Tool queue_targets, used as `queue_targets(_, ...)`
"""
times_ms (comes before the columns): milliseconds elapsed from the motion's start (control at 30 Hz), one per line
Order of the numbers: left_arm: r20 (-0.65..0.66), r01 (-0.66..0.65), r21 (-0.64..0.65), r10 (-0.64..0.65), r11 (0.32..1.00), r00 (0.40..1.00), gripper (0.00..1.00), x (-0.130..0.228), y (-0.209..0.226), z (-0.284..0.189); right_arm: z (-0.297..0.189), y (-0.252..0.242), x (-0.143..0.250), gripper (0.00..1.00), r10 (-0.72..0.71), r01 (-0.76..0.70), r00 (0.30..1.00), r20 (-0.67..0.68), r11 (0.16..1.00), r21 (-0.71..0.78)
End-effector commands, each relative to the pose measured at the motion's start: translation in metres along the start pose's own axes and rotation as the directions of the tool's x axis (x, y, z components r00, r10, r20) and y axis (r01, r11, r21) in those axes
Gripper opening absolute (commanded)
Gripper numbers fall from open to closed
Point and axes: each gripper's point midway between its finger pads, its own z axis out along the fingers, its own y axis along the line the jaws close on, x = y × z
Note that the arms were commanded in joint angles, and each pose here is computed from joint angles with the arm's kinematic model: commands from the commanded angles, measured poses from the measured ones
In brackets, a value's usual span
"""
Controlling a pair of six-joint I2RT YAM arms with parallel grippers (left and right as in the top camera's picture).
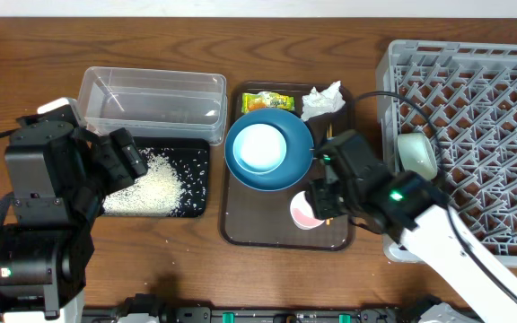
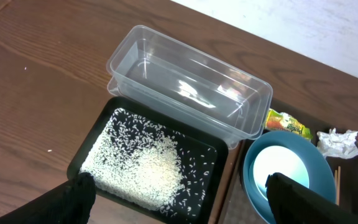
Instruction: Sort waste into correct bins and load items into the dishwasher rack
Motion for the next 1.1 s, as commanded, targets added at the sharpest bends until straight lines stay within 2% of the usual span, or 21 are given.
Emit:
queue_targets(0,0.008,-0.014,-0.019,0.015,1.0,1.0,0.9,-0.002,0.004,-0.001,-0.034,-0.024,-0.013,0.47,0.085,-0.091,0.989,0.12,0.995,0.047)
queue_targets(200,0.008,-0.014,-0.019,0.015,1.0,1.0,0.9,-0.002,0.004,-0.001,-0.094,-0.068,-0.012,0.58,0.207,-0.237,0.933,0.294,0.969,0.068)
queue_targets(333,0.006,-0.009,-0.008,0.009,1.0,1.0,0.9,-0.001,0.002,-0.001,-0.118,-0.078,-0.009,0.81,0.235,-0.276,0.896,0.376,0.959,0.058)
queue_targets(400,-0.014,0.022,0.052,-0.021,0.998,1.0,0.9,0.002,-0.008,-0.001,-0.122,-0.079,-0.009,0.88,0.24,-0.283,0.888,0.393,0.958,0.054)
queue_targets(500,-0.082,0.106,0.181,-0.092,0.978,0.992,0.9,0.01,-0.032,-0.003,-0.122,-0.08,-0.007,0.91,0.25,-0.292,0.888,0.387,0.955,0.052)
queue_targets(567,-0.165,0.12,0.304,-0.071,0.945,0.984,0.9,0.021,-0.057,-0.002,-0.119,-0.081,-0.004,0.92,0.259,-0.301,0.891,0.372,0.952,0.057)
queue_targets(633,-0.26,0.09,0.396,0.018,0.914,0.965,0.9,0.041,-0.077,0.004,-0.118,-0.081,-0.003,0.93,0.261,-0.303,0.894,0.363,0.951,0.062)
queue_targets(733,-0.421,0.039,0.448,0.172,0.893,0.891,0.9,0.087,-0.096,0.02,-0.116,-0.082,-0.006,0.95,0.261,-0.304,0.894,0.366,0.951,0.064)
queue_targets(833,-0.578,0.009,0.444,0.279,0.896,0.767,0.9,0.134,-0.108,0.031,-0.113,-0.082,-0.01,0.95,0.261,-0.304,0.894,0.364,0.951,0.065)
queue_targets(933,-0.618,-0.089,0.522,0.448,0.848,0.646,0.9,0.17,-0.129,0.035,-0.109,-0.083,-0.01,0.95,0.264,-0.307,0.899,0.349,0.949,0.072)
queue_targets(1000,-0.608,-0.147,0.577,0.543,0.803,0.579,0.9,0.191,-0.144,0.036,-0.106,-0.084,-0.011,0.96,0.266,-0.309,0.902,0.339,0.948,0.077)
queue_targets(1067,-0.593,-0.24,0.58,0.606,0.778,0.53,0.86,0.207,-0.151,0.044,-0.104,-0.084,-0.011,0.96,0.268,-0.31,0.905,0.331,0.947,0.08)
